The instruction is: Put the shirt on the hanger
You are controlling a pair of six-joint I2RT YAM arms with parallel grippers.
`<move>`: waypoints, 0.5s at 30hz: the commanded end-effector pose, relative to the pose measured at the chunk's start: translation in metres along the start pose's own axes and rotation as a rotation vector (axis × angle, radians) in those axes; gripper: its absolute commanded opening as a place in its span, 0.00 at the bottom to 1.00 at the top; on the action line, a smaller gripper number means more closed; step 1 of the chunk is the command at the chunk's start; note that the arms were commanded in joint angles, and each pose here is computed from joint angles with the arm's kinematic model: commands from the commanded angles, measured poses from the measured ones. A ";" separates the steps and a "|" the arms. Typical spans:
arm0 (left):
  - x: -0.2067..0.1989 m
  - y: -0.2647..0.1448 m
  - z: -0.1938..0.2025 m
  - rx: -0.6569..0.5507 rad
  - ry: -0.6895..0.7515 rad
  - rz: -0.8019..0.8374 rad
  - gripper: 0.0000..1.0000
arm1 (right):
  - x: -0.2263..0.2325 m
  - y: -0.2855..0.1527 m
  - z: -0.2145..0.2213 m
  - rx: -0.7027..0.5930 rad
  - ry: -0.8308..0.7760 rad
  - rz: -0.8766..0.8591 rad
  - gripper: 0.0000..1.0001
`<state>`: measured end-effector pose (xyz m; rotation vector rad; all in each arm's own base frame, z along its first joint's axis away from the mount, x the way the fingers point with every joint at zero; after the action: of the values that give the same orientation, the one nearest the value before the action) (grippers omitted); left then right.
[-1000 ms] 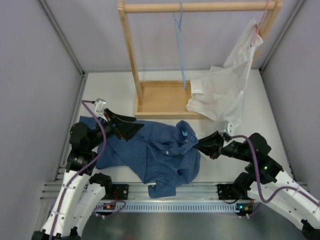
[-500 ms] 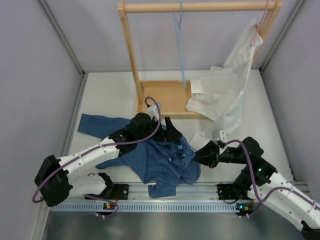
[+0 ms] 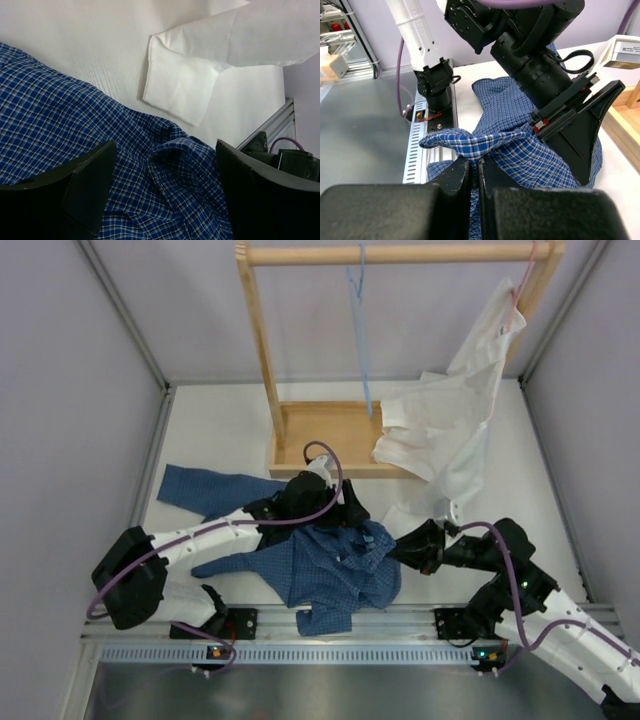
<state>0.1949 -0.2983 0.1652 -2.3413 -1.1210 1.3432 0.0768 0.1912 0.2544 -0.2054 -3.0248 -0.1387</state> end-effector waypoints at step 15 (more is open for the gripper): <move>0.007 -0.062 -0.034 -0.380 -0.287 -0.017 0.96 | -0.013 0.000 -0.014 -0.062 -0.063 0.111 0.00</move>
<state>0.1948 -0.2430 0.2160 -2.4764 -1.5703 1.4779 0.0900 0.1887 0.2552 -0.3661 -3.0160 -0.1564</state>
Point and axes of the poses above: each gripper's point midway between its finger pads, its own y axis out along the fingers, its own x axis along the line the jaws close on, z = x × y, the point moved 5 cm from there along -y, back along the fingers, and after that the axes turned 1 degree about y, right-handed, at the moved point
